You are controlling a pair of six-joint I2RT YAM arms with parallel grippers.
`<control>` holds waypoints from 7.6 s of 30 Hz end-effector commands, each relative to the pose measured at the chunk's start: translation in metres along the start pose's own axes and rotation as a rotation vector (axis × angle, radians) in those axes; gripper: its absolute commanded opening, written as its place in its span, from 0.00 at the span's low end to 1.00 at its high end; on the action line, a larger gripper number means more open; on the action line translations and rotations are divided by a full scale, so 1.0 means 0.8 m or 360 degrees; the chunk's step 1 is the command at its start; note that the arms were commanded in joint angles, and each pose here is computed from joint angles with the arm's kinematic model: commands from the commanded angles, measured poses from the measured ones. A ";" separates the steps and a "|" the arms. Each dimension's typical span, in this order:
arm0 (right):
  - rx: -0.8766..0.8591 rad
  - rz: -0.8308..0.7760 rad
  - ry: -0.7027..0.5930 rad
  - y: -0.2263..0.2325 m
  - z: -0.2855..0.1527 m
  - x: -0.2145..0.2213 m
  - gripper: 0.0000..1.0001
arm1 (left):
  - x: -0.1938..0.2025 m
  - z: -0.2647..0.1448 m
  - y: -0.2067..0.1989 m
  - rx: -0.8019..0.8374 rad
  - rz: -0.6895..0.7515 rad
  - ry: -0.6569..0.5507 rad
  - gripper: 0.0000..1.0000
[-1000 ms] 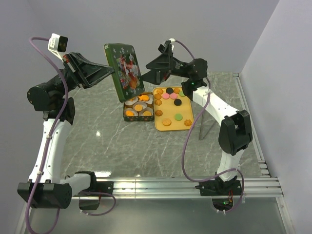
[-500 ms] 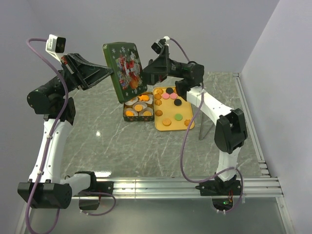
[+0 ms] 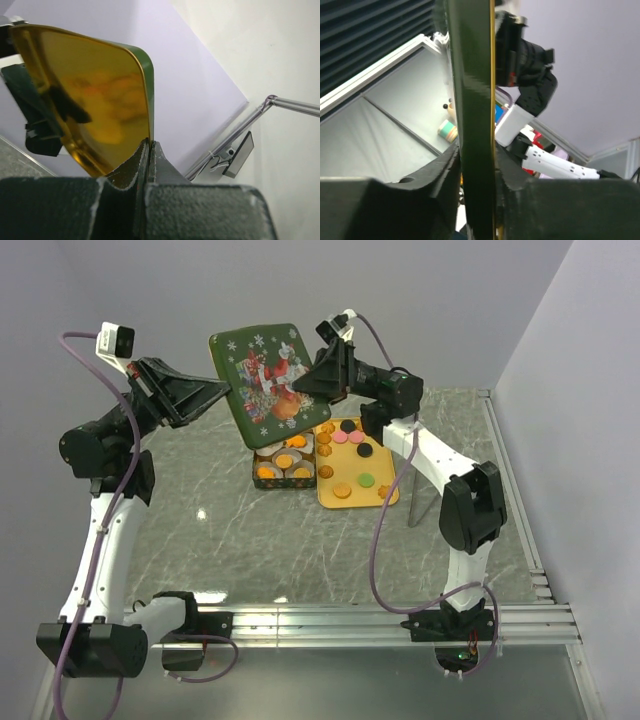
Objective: Pack the cookies
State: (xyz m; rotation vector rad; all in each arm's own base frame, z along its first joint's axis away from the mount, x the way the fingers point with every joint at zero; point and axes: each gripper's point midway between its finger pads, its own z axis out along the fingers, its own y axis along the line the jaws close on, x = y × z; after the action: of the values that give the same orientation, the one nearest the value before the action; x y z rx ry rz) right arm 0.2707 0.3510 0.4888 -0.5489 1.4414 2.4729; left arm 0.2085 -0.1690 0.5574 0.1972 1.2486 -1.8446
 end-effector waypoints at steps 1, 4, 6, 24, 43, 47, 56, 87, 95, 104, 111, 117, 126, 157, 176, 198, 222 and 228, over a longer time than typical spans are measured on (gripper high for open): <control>-0.0187 0.0057 0.0148 0.081 0.003 0.042 0.26 | 0.005 -0.001 0.009 -0.0063 0.0050 0.0011 0.03; -0.0174 0.0070 0.0145 0.078 0.001 0.044 0.25 | 0.004 -0.003 0.030 -0.0160 -0.0001 0.0003 0.18; -0.0158 0.0075 0.0148 0.073 0.001 0.046 0.25 | 0.004 -0.005 0.044 -0.0220 -0.0049 0.0000 0.28; 0.0392 0.0044 -0.0157 -0.010 -0.033 -0.005 0.00 | 0.004 -0.036 0.177 -0.0785 -0.0087 0.0018 0.72; 0.1335 0.0207 -0.0639 -0.217 -0.188 -0.076 0.00 | 0.024 -0.152 0.388 -0.1700 -0.0080 -0.0005 0.99; 0.1397 0.0192 -0.0597 -0.260 -0.181 -0.085 0.00 | 0.023 -0.169 0.412 -0.1826 -0.0025 0.0078 0.99; 0.1443 0.0222 -0.0496 -0.325 -0.158 -0.088 0.00 | 0.039 -0.216 0.495 -0.2083 -0.0029 0.0263 0.99; 0.1467 0.0313 -0.0435 -0.373 -0.140 -0.048 0.00 | 0.067 -0.243 0.532 -0.2156 -0.0099 0.0241 0.96; 0.1434 0.0389 -0.0471 -0.406 -0.131 -0.053 0.00 | 0.077 -0.231 0.567 -0.2050 -0.0203 0.0277 0.93; 0.1467 0.0413 -0.0558 -0.433 -0.139 -0.055 0.00 | 0.093 -0.225 0.608 -0.1966 -0.0352 0.0327 0.81; 0.1521 0.0429 -0.0570 -0.446 -0.148 -0.039 0.00 | 0.096 -0.218 0.629 -0.1944 -0.0406 0.0371 0.61; 0.1602 0.0425 -0.0549 -0.448 -0.161 -0.023 0.00 | 0.112 -0.216 0.635 -0.1939 -0.0419 0.0414 0.52; 0.1682 0.0444 -0.0545 -0.447 -0.183 -0.005 0.00 | 0.125 -0.214 0.634 -0.1945 -0.0419 0.0455 0.50; 0.1806 0.0583 -0.0658 -0.452 -0.255 0.013 0.21 | 0.153 -0.219 0.645 -0.1926 -0.0482 0.0531 0.56; 0.1958 0.0551 -0.0659 -0.446 -0.289 0.011 0.76 | 0.166 -0.203 0.642 -0.1841 -0.0548 0.0549 0.53; 0.2282 0.0454 -0.0679 -0.396 -0.367 0.010 0.72 | 0.158 -0.189 0.638 -0.1859 -0.0499 0.0573 0.52; 0.1963 0.0615 -0.0630 -0.448 -0.332 -0.002 0.68 | 0.164 -0.145 0.643 -0.2006 -0.0382 0.0711 0.69; 0.1919 0.0608 -0.0614 -0.447 -0.320 -0.007 0.67 | 0.162 -0.145 0.646 -0.2119 -0.0377 0.0746 0.77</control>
State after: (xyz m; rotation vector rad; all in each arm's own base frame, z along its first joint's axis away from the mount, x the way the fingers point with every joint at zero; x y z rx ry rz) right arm 0.4529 0.2838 0.0724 0.5241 2.5919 1.1892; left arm 0.4661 -0.1961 0.0701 -0.3216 2.6199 -0.8148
